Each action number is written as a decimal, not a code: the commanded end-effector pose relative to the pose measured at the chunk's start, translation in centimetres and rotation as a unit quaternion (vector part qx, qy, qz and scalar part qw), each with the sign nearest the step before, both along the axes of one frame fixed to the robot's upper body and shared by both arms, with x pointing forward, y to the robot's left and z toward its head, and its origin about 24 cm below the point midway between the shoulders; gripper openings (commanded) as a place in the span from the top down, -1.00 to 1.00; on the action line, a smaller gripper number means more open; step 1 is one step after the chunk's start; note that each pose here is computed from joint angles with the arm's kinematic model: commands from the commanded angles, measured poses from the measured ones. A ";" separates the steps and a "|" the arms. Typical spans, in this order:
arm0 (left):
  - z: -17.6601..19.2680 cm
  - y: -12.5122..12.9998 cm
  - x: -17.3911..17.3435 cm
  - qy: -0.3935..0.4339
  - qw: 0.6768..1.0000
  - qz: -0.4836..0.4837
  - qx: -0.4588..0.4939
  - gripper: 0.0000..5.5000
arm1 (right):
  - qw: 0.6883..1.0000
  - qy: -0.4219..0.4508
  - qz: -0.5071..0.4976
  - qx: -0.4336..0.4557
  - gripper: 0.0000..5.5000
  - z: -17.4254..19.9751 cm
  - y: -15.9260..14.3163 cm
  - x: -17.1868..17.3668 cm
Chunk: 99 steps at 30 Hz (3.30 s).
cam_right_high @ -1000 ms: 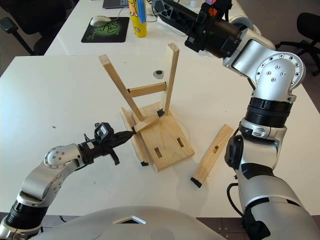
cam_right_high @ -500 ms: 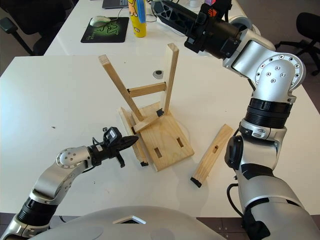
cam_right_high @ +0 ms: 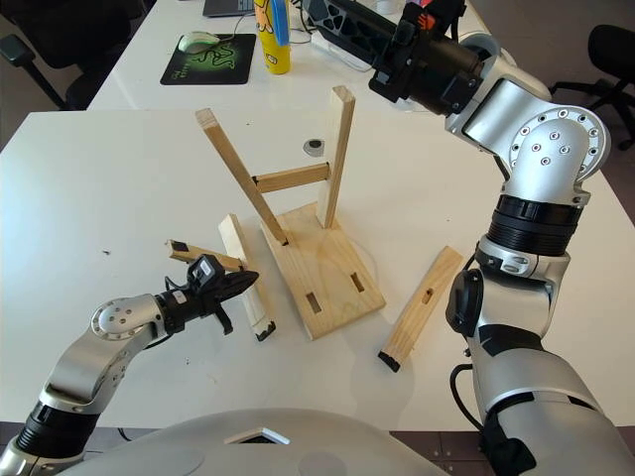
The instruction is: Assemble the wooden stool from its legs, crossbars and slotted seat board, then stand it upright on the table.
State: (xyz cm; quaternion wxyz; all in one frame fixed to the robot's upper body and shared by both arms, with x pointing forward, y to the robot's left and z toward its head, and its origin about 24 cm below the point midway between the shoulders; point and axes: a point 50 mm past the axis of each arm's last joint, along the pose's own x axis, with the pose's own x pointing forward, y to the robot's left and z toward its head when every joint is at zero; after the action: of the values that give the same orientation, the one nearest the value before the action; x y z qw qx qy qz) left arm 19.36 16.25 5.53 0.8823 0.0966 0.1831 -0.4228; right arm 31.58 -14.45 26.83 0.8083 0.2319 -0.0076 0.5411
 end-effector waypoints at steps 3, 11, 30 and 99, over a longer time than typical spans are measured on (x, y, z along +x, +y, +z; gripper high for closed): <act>0.4 -0.1 0.0 -0.010 1.000 0.005 -0.003 1.00 | 1.000 -0.005 -0.007 -0.001 0.13 0.2 -0.3 0.0; 0.4 -0.2 0.1 -0.012 1.000 0.005 -0.004 1.00 | 1.000 -0.005 -0.007 0.000 0.13 0.2 -0.3 0.1; -3.9 0.0 -1.6 0.046 0.998 0.005 0.034 1.00 | 1.000 -0.005 0.000 0.008 0.13 0.4 -0.1 -0.1; 10.8 -5.7 6.8 -0.218 0.965 0.008 -0.143 1.00 | 1.000 0.004 0.003 0.012 0.13 0.0 0.2 -0.1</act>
State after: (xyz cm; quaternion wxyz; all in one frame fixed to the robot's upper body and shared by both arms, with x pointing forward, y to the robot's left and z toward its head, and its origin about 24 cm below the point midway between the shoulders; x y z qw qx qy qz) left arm 26.22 10.97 16.89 0.9092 0.0676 -0.0974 -0.3991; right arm 31.59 -14.34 26.81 0.8058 0.2432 -0.0130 0.5398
